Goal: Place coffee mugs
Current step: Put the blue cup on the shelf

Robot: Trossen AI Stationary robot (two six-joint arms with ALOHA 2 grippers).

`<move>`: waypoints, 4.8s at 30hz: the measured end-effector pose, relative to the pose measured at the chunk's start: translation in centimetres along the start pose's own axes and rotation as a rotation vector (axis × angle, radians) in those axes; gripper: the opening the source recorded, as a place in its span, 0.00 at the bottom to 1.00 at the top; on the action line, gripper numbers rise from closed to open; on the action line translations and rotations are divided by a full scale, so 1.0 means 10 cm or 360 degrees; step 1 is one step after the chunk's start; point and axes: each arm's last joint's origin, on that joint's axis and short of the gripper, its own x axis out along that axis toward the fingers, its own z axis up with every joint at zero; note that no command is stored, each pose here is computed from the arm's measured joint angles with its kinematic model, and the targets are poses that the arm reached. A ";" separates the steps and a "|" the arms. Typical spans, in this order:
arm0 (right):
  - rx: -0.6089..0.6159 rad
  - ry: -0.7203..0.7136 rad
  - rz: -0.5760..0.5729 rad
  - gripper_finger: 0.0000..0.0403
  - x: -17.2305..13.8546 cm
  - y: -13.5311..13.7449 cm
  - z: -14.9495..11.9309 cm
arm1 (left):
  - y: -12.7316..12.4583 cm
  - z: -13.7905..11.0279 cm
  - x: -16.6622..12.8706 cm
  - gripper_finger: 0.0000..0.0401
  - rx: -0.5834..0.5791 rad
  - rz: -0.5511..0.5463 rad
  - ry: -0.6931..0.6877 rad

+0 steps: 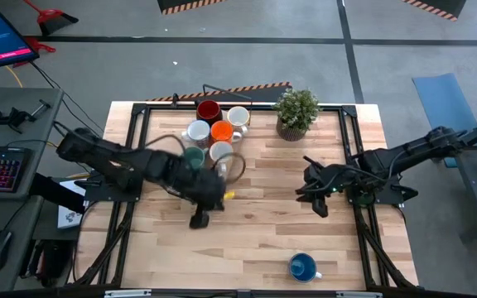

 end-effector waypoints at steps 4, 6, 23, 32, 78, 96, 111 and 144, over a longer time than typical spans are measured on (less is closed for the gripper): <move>-0.0062 0.0053 0.0049 0.23 -0.01 0.08 -0.07 | -0.29 -0.10 0.01 0.02 -0.0127 -0.0093 0.0052; -0.0099 0.0117 0.0056 0.23 0.00 0.13 -0.14 | -0.44 -0.18 0.01 0.02 -0.0188 -0.0124 0.0099; -0.0102 0.0745 0.0131 0.23 0.38 0.57 -0.68 | -1.16 -0.72 0.12 0.02 -0.0440 -0.0036 0.0412; 0.0059 0.0785 0.0269 0.23 0.34 0.77 -0.79 | -1.21 -0.82 0.19 0.02 -0.0404 0.0091 0.0449; 0.0169 0.0479 0.0151 0.23 0.90 0.93 -0.83 | -1.16 -0.85 0.21 0.02 -0.0516 0.0285 0.0386; 0.0446 0.0693 -0.0080 0.23 0.78 0.68 -0.77 | -1.16 -0.85 0.21 0.02 -0.0513 0.0302 0.0367; 0.0422 0.0834 0.0554 0.23 0.72 1.05 -0.78 | -1.16 -0.84 0.21 0.02 -0.0471 0.0309 0.0358; 0.0289 0.0697 0.0486 0.23 1.38 0.80 -0.63 | -1.16 -0.84 0.21 0.02 -0.0511 0.0309 0.0357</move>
